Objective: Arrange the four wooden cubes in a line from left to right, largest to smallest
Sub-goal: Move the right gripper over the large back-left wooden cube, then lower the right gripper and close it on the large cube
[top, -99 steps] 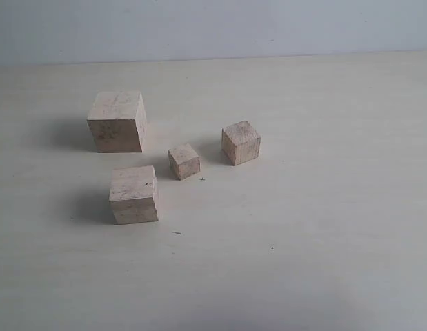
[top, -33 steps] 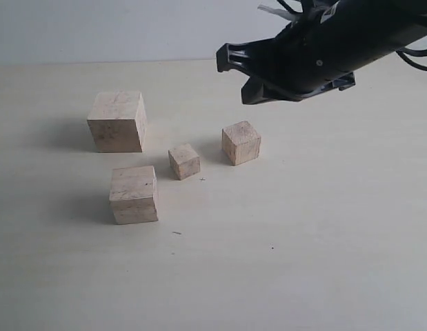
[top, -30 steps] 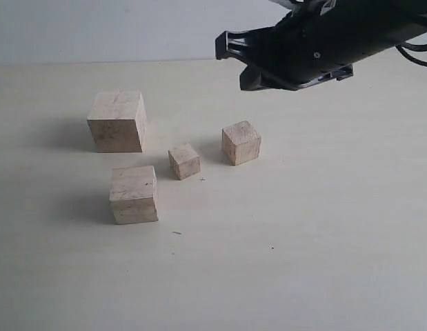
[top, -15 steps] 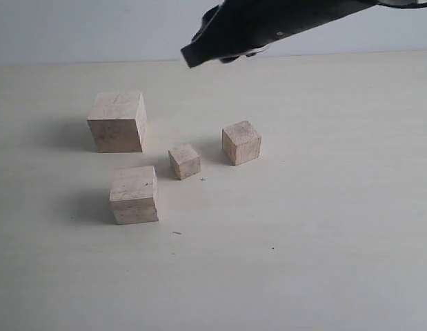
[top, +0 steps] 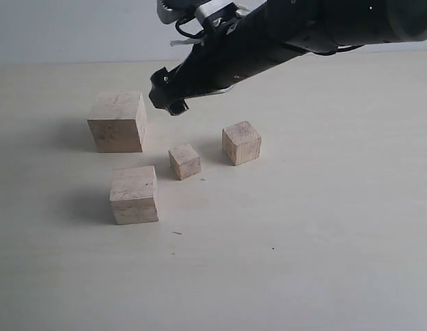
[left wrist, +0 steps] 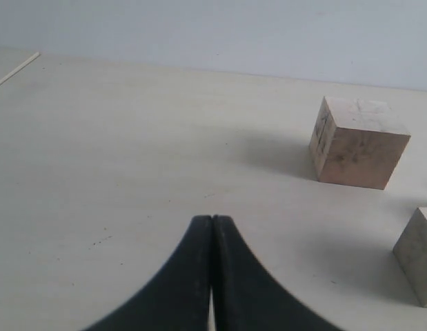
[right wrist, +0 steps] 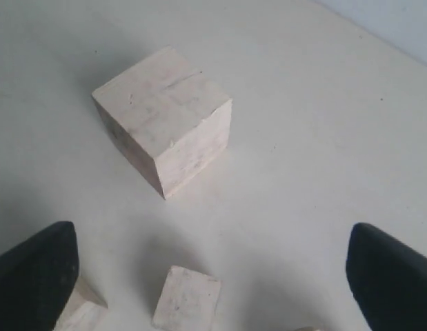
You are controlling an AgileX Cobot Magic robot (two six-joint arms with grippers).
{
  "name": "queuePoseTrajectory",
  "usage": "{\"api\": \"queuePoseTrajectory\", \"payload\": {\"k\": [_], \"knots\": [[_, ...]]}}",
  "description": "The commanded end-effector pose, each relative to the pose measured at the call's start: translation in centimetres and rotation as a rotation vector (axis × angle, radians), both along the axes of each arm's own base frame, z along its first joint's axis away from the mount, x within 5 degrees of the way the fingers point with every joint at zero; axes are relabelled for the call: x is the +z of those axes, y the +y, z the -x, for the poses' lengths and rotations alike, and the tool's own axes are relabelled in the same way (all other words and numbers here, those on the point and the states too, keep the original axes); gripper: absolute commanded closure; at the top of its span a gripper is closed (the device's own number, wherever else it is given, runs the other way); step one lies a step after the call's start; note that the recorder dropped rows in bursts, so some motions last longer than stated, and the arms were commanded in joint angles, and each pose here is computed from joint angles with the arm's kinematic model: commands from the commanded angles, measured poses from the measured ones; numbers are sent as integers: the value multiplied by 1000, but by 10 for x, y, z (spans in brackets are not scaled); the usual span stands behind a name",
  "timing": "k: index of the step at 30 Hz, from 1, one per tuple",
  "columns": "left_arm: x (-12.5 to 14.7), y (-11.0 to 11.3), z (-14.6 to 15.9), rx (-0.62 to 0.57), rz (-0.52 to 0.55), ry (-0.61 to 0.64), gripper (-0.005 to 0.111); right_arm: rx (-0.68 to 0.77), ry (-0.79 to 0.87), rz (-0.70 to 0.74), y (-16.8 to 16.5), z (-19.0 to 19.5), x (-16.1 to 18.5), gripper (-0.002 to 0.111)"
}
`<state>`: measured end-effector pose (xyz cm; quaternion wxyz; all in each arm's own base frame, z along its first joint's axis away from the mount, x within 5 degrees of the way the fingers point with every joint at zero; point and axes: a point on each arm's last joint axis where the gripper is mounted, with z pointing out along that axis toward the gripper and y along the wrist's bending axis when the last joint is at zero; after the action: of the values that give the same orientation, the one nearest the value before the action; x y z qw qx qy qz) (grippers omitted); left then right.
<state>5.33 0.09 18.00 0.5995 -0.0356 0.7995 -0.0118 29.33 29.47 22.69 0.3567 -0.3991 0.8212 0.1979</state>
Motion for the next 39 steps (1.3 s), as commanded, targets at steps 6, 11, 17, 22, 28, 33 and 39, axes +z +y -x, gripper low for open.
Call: {"api": "queuePoseTrajectory", "payload": {"k": [6,11,17,22,28,33,39], "knots": [[1,-1,0,-8,2,-18,107,-5,-94,-36,9,-14,11,6],[1,-1,0,-8,2,-18,107,31,-25,-8,23,-27,-3,6],[1,-1,0,-8,2,-18,107,74,55,37,37,-40,-30,6],[1,-1,0,-8,2,-18,107,218,75,93,50,-43,-45,6],[1,-1,0,-8,2,-18,107,407,37,70,62,-41,-46,6],[1,-1,0,-8,2,-18,107,516,-136,115,62,-53,-45,6],[1,-1,0,-8,2,-18,107,539,-104,-21,65,-74,-67,7]]}}
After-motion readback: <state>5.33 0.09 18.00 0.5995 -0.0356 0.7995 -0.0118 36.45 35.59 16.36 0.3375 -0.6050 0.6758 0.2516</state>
